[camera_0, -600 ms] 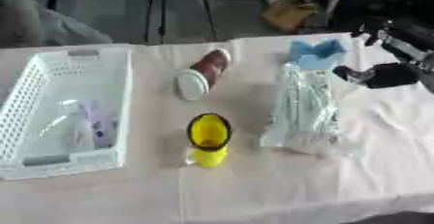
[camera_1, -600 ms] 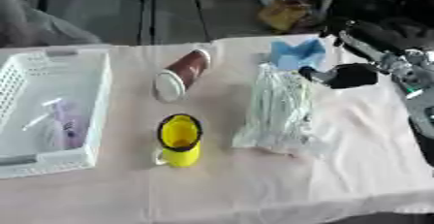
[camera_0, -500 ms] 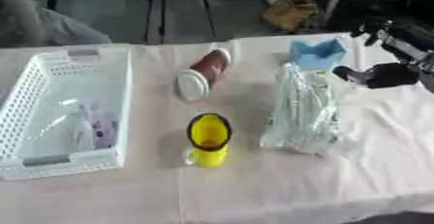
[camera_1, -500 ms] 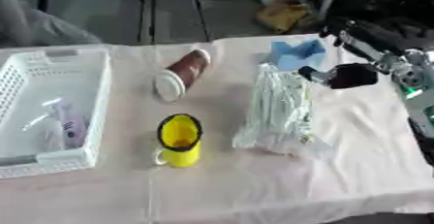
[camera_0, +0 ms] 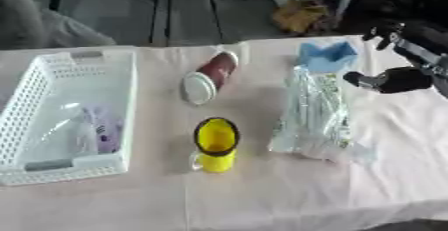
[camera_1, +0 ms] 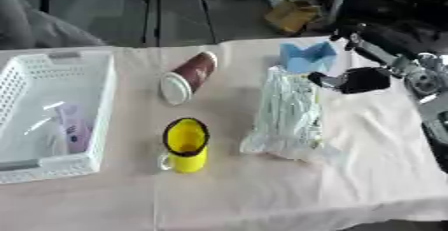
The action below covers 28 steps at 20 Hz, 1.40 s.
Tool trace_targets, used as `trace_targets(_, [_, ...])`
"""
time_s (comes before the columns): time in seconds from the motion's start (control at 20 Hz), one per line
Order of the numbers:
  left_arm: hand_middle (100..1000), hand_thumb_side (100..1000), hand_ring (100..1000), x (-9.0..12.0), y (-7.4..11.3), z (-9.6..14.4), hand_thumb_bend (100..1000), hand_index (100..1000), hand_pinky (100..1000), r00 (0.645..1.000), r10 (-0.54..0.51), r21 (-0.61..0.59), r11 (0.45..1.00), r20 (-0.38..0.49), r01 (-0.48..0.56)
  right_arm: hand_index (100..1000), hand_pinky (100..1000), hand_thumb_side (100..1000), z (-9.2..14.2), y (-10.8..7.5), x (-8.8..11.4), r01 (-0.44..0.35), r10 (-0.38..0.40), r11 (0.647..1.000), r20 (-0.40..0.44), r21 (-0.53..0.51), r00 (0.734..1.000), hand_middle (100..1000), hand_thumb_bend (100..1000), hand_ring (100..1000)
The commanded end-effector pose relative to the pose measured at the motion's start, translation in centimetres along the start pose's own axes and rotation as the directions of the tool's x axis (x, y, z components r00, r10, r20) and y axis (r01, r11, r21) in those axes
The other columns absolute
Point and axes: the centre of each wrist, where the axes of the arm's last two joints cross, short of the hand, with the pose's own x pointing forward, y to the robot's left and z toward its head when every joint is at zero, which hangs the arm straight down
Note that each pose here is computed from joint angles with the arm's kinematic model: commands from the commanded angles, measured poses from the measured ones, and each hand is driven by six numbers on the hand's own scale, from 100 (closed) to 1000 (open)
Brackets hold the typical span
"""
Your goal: Pick up objects on the table and place them in the box.
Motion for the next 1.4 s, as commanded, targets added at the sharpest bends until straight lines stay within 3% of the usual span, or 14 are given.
trace_targets(0.05, [771, 870, 794, 0.7, 0.5, -0.4, 309, 785, 332, 0.999, -0.028, -0.014, 0.999, 0.025, 0.029, 960, 705, 530, 0.0, -1.3, 0.1, -0.019, 0.020, 0.999, 0.006, -0.027, 1.000, 888, 526, 850])
trace_targets(0.35, [771, 870, 794, 0.6, 0.4, -0.5, 309, 785, 332, 0.999, -0.028, -0.016, 0.999, 0.025, 0.028, 960, 714, 538, 0.0, -1.2, 0.2, -0.025, 0.025, 1.000, 0.012, -0.019, 1.000, 889, 523, 854])
trace_targets(0.4, [771, 872, 793, 0.7, 0.4, -0.5, 309, 784, 331, 0.999, -0.028, -0.015, 0.999, 0.026, 0.029, 955, 731, 529, 0.0, -1.2, 0.2, -0.030, 0.030, 0.999, 0.016, -0.014, 0.999, 889, 620, 859])
trace_targets(0.45, [771, 873, 793, 0.6, 0.4, -0.5, 308, 784, 331, 0.999, -0.028, -0.014, 1.000, 0.025, 0.028, 955, 731, 547, 0.0, -1.2, 0.3, -0.038, 0.038, 0.999, 0.023, -0.002, 0.999, 892, 525, 859])
trace_targets(0.9, [771, 873, 793, 0.6, 0.4, -0.4, 309, 784, 330, 0.999, -0.029, -0.019, 0.999, 0.023, 0.029, 938, 828, 636, 0.5, -0.4, 1.2, -0.125, 0.112, 0.977, 0.083, 0.174, 0.990, 907, 560, 884])
trace_targets(1.4, [772, 874, 793, 0.6, 0.4, -0.4, 308, 784, 330, 0.999, -0.029, -0.021, 0.999, 0.021, 0.029, 951, 854, 717, 0.0, 2.2, 2.0, -0.140, 0.090, 0.922, 0.152, 0.361, 0.984, 913, 530, 891])
